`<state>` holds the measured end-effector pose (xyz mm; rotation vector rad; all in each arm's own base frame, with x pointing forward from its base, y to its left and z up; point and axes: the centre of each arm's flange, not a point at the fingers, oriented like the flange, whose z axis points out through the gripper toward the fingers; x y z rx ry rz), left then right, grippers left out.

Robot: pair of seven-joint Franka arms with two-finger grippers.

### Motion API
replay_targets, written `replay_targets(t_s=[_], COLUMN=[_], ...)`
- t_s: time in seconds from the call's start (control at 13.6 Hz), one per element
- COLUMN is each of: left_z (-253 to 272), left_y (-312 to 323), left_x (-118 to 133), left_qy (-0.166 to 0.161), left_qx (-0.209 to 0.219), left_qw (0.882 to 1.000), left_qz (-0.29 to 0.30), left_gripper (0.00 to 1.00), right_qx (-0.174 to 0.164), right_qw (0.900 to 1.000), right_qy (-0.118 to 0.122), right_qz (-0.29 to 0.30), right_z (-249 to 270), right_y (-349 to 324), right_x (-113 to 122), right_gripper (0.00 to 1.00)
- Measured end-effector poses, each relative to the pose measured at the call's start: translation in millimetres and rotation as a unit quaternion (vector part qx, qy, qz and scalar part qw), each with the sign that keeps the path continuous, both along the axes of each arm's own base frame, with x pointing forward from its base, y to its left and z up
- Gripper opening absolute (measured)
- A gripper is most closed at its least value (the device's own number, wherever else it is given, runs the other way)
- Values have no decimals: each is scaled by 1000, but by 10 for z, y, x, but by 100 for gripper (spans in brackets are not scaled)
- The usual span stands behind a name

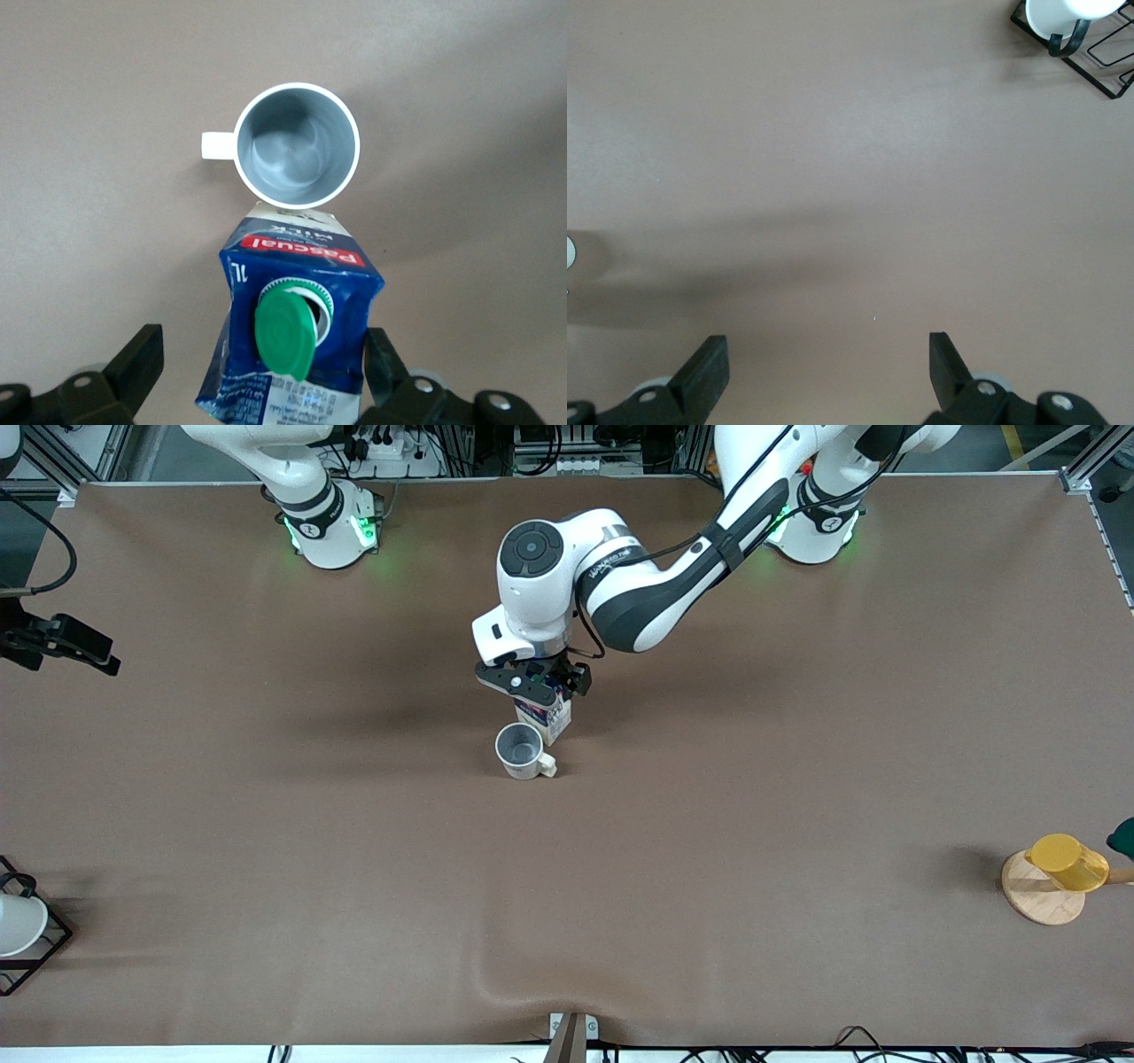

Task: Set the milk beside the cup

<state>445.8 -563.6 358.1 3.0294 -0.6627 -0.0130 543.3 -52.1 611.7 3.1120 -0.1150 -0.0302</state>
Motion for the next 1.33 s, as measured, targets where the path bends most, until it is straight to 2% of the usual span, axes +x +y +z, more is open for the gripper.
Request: replay_targets(t_s=[0.15, 0.37, 0.59, 0.74, 0.88, 1.03, 1.18, 1.33], left_z=[175, 832, 1624, 1899, 1855, 1779, 1808, 1960], left_y=[27, 363, 1144, 1893, 2625, 3157, 3646, 4067], left_x=[113, 436, 845, 1245, 1655, 1895, 2005, 1996], left_qy=[-13, -51, -88, -102, -99, -90, -79, -70], left_qx=[-13, -30, -23, -13, -3, 5, 22, 44], left_qw=[1000, 997, 987, 976, 962, 952, 943, 943], left_qz=[9, 47, 129, 194, 253, 293, 323, 323], left_gripper=[100, 100, 100, 100, 100, 100, 100, 100], right_qx=[0, 0, 0, 1, 6, 14, 16, 17], right_qw=[1000, 1000, 1000, 1000, 1000, 1000, 1000, 1000], right_qy=[0, 0, 0, 0, 0, -2, -2, -1], right_qz=[-1, -2, -3, -4, -7, -12, -14, -13], right_z=[0, 0, 1, 1, 1, 1, -2, -14], right_y=[-4, -14, -20, -23, -36, -77, -89, -80], right_x=[-1, -2, -2, -3, -4, -8, -7, -1], right_gripper=[100, 100, 100, 100, 100, 100, 100, 100])
